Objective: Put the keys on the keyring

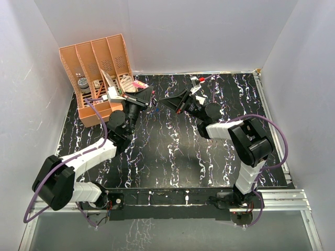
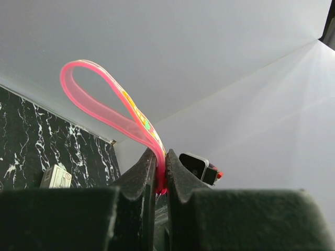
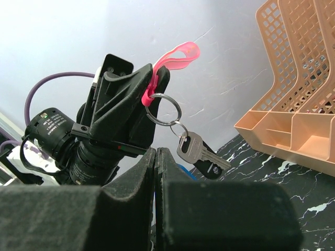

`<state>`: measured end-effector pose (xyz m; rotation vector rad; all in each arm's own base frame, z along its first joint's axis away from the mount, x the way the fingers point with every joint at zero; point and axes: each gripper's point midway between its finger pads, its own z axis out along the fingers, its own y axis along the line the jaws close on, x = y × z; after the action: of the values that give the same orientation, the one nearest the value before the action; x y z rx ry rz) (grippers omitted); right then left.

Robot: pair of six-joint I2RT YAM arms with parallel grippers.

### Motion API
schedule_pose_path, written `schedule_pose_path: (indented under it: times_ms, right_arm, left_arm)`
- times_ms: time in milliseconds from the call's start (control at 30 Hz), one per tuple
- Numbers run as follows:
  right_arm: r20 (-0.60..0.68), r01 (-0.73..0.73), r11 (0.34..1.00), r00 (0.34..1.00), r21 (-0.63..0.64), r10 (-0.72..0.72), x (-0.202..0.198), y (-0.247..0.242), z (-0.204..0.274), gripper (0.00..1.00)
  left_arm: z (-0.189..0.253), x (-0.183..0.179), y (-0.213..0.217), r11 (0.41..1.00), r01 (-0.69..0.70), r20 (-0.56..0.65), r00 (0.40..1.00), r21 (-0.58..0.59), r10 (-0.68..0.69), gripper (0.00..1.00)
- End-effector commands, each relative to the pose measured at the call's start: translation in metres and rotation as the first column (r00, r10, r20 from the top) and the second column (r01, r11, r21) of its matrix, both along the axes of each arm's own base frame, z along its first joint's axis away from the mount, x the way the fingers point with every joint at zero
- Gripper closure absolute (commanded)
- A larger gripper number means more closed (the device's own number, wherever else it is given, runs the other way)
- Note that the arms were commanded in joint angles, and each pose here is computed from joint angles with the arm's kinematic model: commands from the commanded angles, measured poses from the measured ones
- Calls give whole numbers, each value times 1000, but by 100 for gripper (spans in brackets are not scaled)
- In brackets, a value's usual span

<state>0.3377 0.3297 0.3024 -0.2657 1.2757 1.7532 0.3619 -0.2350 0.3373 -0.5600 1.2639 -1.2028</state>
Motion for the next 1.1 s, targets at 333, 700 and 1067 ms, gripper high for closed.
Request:
schedule_pose_path:
  times_ms: [333, 700, 1067]
  right_arm:
    - [401, -43, 984, 915, 174, -31, -58, -26, 78, 100]
    - [407, -41, 984, 913, 171, -32, -59, -26, 78, 100]
    - [428, -41, 983, 903, 178, -39, -65, -30, 85, 100]
  left_arm:
    - [19, -6, -10, 998, 58, 44, 997, -31, -57, 100]
    - [15, -6, -13, 997, 74, 34, 997, -36, -73, 100]
    - [9, -6, -17, 995, 93, 20, 996, -35, -92, 100]
